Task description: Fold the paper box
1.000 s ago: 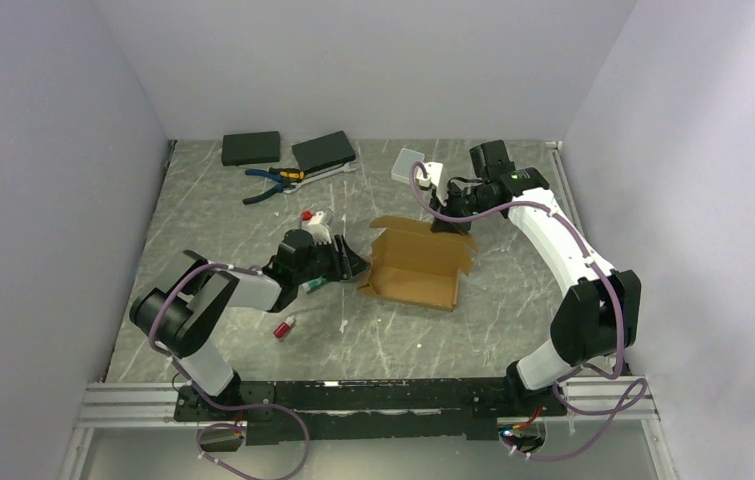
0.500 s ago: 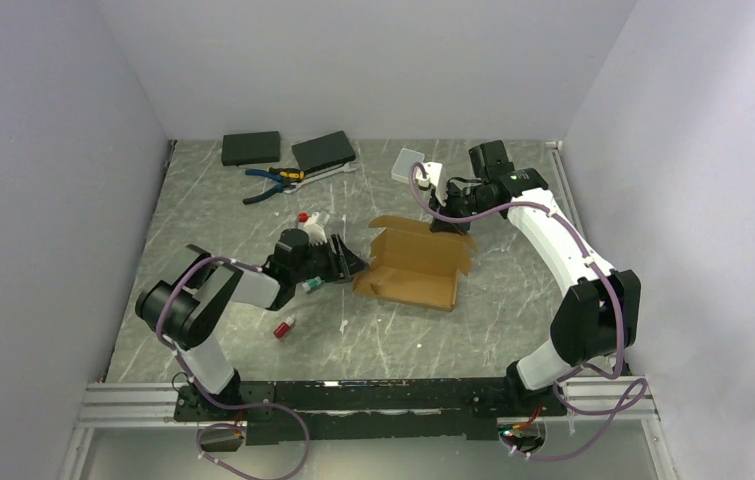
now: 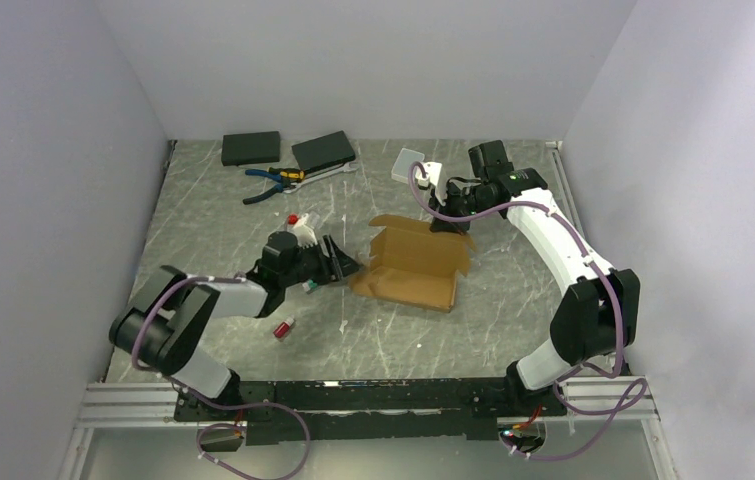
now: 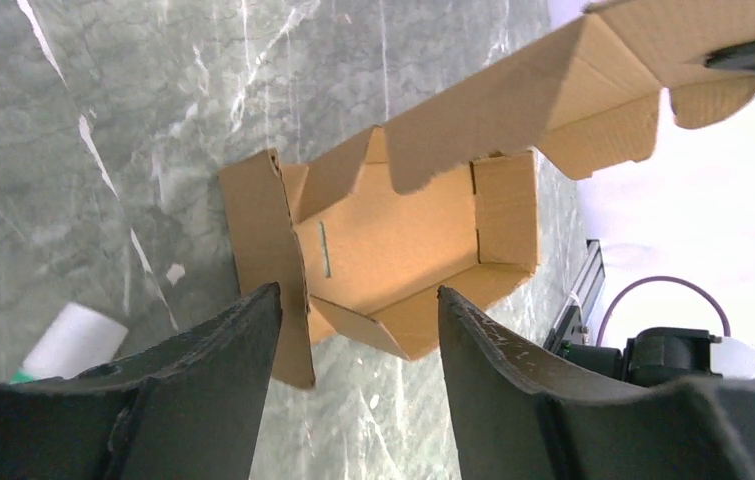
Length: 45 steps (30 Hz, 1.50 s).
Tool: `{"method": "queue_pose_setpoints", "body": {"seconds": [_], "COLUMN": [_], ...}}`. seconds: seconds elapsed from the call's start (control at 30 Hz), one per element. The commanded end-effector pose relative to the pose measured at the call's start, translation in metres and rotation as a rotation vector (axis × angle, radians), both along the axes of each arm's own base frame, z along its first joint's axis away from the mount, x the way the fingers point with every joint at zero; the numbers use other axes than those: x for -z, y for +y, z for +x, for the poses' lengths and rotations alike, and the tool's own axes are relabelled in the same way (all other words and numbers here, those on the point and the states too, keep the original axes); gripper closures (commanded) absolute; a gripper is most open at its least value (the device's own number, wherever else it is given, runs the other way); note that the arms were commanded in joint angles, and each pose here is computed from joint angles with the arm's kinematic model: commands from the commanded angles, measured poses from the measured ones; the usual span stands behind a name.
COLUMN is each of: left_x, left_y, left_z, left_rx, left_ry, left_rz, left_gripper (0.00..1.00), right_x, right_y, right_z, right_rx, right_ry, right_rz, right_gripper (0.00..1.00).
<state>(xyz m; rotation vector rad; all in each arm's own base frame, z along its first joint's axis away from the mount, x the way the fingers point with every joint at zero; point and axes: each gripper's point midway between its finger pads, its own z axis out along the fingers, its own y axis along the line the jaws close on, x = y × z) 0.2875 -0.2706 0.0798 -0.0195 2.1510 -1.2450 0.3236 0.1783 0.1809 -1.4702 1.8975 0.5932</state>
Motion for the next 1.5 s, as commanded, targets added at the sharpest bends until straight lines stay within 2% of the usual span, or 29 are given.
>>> {"method": "queue_pose_setpoints", "body": {"seconds": [0.0, 0.07, 0.13, 0.2, 0.3, 0.53, 0.8, 0.9, 1.03, 1.23, 1.33, 1.47], "left_x": [-0.022, -0.027, -0.022, -0.018, -0.014, -0.023, -0.010, -0.001, 0.003, 0.004, 0.005, -0.008], "left_y": [0.013, 0.024, 0.040, 0.053, 0.062, 0.041, 0.022, 0.016, 0.012, 0.015, 0.015, 0.006], "left_z": [-0.004, -0.002, -0.003, -0.003, -0.004, 0.000, 0.007, 0.009, 0.010, 0.011, 0.011, 0.009], "left_rx": [-0.041, -0.088, -0.148, -0.199, -0.207, -0.078, -0.046, -0.035, -0.029, -0.038, -0.030, -0.023], "left_ry": [-0.053, -0.068, -0.049, -0.040, -0.027, -0.055, -0.019, 0.001, 0.011, 0.001, -0.001, -0.046], "left_rz": [-0.034, -0.019, 0.041, 0.106, 0.186, 0.184, 0.329, 0.367, 0.406, 0.477, 0.498, 0.498], "left_gripper": [0.36, 0.36, 0.43, 0.45, 0.48, 0.46, 0.46, 0.55, 0.72, 0.80, 1.00, 1.00], "right_x": [0.004, 0.005, 0.005, 0.005, 0.006, 0.006, 0.008, 0.008, 0.006, 0.005, 0.005, 0.002], "right_y": [0.003, 0.002, 0.003, 0.003, 0.003, 0.003, 0.003, 0.003, 0.003, 0.004, 0.005, 0.008], "right_z": [0.001, 0.001, 0.001, 0.001, 0.001, 0.000, 0.000, 0.000, -0.001, -0.002, -0.003, -0.004], "right_rx": [0.001, 0.000, -0.002, -0.003, -0.006, -0.007, -0.009, -0.010, -0.012, -0.015, -0.018, -0.016], "right_ry": [0.006, 0.008, 0.007, 0.006, 0.010, 0.015, 0.022, 0.021, 0.019, 0.019, 0.022, 0.023], "right_rz": [0.001, 0.000, -0.001, 0.001, 0.000, -0.001, -0.003, -0.003, 0.001, 0.004, 0.008, 0.021], "right_gripper": [0.99, 0.99, 0.99, 0.99, 0.99, 0.99, 0.99, 0.99, 0.99, 0.99, 0.99, 0.98]}}
